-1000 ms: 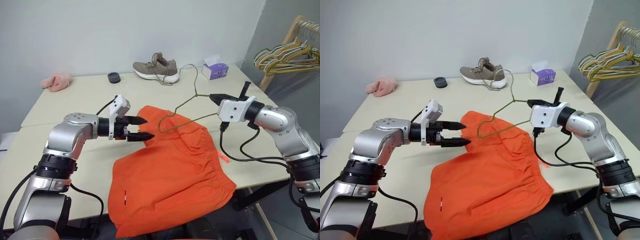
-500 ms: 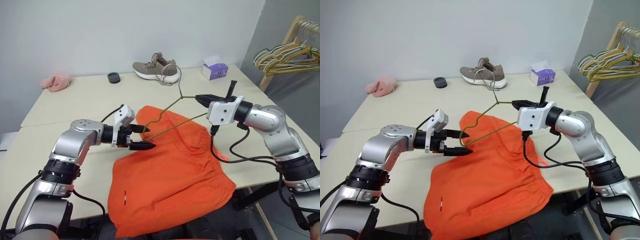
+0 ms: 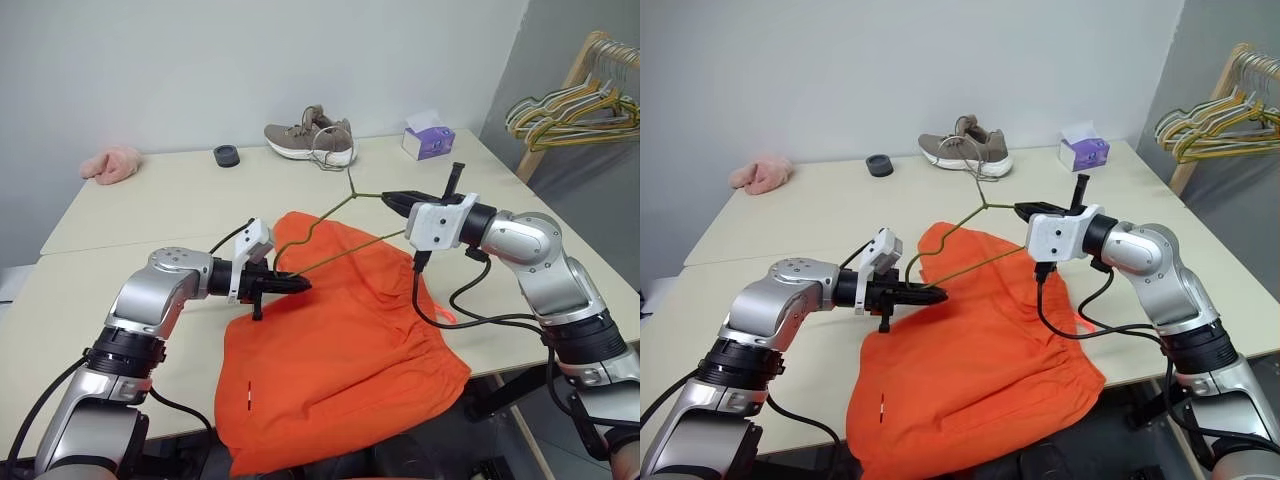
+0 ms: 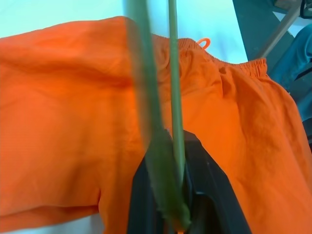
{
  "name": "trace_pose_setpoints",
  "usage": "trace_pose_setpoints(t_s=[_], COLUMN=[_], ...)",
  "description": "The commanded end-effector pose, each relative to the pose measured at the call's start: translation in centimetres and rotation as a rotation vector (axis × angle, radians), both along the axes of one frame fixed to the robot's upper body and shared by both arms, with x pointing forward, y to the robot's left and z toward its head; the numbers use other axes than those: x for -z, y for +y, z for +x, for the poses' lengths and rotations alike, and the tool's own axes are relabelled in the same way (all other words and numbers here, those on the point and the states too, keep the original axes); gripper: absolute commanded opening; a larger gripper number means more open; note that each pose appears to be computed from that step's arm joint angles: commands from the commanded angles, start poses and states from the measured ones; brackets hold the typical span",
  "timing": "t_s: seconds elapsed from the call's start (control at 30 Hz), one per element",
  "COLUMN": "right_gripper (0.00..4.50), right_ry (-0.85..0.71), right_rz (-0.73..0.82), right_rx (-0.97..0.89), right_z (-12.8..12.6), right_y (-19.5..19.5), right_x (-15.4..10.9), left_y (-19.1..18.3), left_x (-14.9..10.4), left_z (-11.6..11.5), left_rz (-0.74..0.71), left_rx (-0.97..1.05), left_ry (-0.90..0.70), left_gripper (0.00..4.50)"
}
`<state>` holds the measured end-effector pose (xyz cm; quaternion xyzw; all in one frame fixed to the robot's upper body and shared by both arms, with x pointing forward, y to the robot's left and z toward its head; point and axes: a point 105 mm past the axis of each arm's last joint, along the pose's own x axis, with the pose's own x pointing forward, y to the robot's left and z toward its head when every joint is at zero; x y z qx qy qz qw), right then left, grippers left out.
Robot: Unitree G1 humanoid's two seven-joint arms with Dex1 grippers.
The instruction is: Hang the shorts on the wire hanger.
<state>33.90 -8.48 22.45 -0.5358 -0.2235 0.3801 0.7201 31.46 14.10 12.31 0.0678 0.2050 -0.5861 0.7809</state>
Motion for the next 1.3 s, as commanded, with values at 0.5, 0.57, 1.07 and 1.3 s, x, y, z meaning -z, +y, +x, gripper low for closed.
trace_pose_setpoints(t_s=[0.5, 0.57, 1.07, 1.3], right_gripper=[4.01, 4.32, 3.74, 1.31], right_ry=[0.458, 0.553, 0.942, 1.006], right_rz=[0.118, 0.096, -0.14, -0.159], right_rx=[0.112, 0.157, 0.229, 0.226], right_z=[-2.8, -3.1, -3.4, -3.3], right_y=[-4.3, -5.0, -4.9, -4.9], right_x=[0.5, 1.6, 8.3, 9.4], left_y=[1.6, 1.7, 0.9, 0.9], left_x=[-0.9, -0.9, -0.8, -0.7], left_z=[1.3, 1.1, -0.7, -1.0], left_rz=[0.207, 0.237, 0.268, 0.264], left_rx=[0.008, 0.043, 0.173, 0.178], left_ry=[-0.32, -0.353, -0.365, -0.355], left_gripper=[0.0, 0.0, 0.0, 0.0])
